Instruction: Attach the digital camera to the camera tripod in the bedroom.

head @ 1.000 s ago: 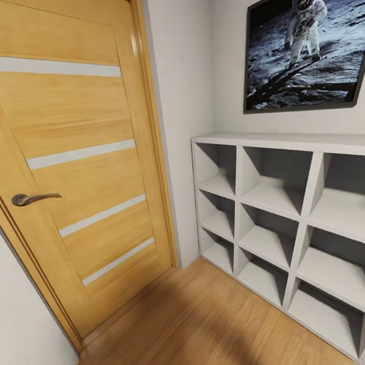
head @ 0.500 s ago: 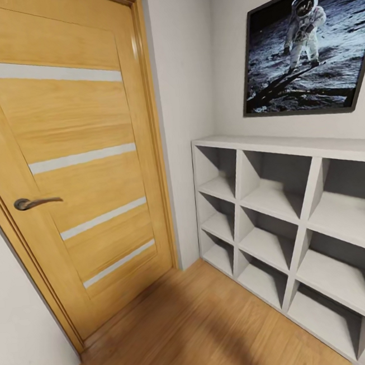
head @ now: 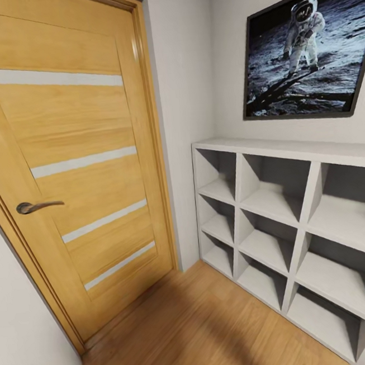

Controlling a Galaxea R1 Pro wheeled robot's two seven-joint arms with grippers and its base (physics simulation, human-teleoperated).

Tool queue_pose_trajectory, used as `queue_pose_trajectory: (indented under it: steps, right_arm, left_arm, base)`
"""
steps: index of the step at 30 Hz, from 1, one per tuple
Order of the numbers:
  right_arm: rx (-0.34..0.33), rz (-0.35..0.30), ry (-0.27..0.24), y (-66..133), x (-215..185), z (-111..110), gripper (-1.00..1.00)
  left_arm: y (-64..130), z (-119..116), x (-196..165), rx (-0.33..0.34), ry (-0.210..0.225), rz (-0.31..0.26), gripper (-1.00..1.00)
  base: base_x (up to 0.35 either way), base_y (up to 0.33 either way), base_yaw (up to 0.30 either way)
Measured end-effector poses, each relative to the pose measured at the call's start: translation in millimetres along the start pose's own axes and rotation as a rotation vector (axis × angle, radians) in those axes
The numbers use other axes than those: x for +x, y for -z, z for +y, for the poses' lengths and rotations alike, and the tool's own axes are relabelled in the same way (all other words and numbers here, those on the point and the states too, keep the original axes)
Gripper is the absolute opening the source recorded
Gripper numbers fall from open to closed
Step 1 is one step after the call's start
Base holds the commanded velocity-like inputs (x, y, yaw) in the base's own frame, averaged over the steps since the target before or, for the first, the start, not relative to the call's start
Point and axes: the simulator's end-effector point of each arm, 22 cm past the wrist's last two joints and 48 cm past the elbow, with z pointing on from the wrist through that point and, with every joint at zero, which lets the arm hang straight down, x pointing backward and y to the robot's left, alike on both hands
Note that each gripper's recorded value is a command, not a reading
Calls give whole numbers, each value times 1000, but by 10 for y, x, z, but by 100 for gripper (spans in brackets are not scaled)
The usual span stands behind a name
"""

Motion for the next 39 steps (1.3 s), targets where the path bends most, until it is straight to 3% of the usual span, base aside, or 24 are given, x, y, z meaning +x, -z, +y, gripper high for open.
queue_pose_trajectory:
  steps: [31,33,39]
  right_arm:
    - [-7,16,-7,408,-12,59,100]
    - [-7,17,-7,433,-12,55,100]
    - [-4,17,-5,509,-14,30,100]
  left_arm:
    - [425,72,-63,4,24,-3,-100]
    - [460,-38,-90,71,21,-7,-100]
    - [570,-179,-143,173,20,-16,-100]
  base:
    - [0,0,0]
    - [0,0,0]
    - [0,0,0]
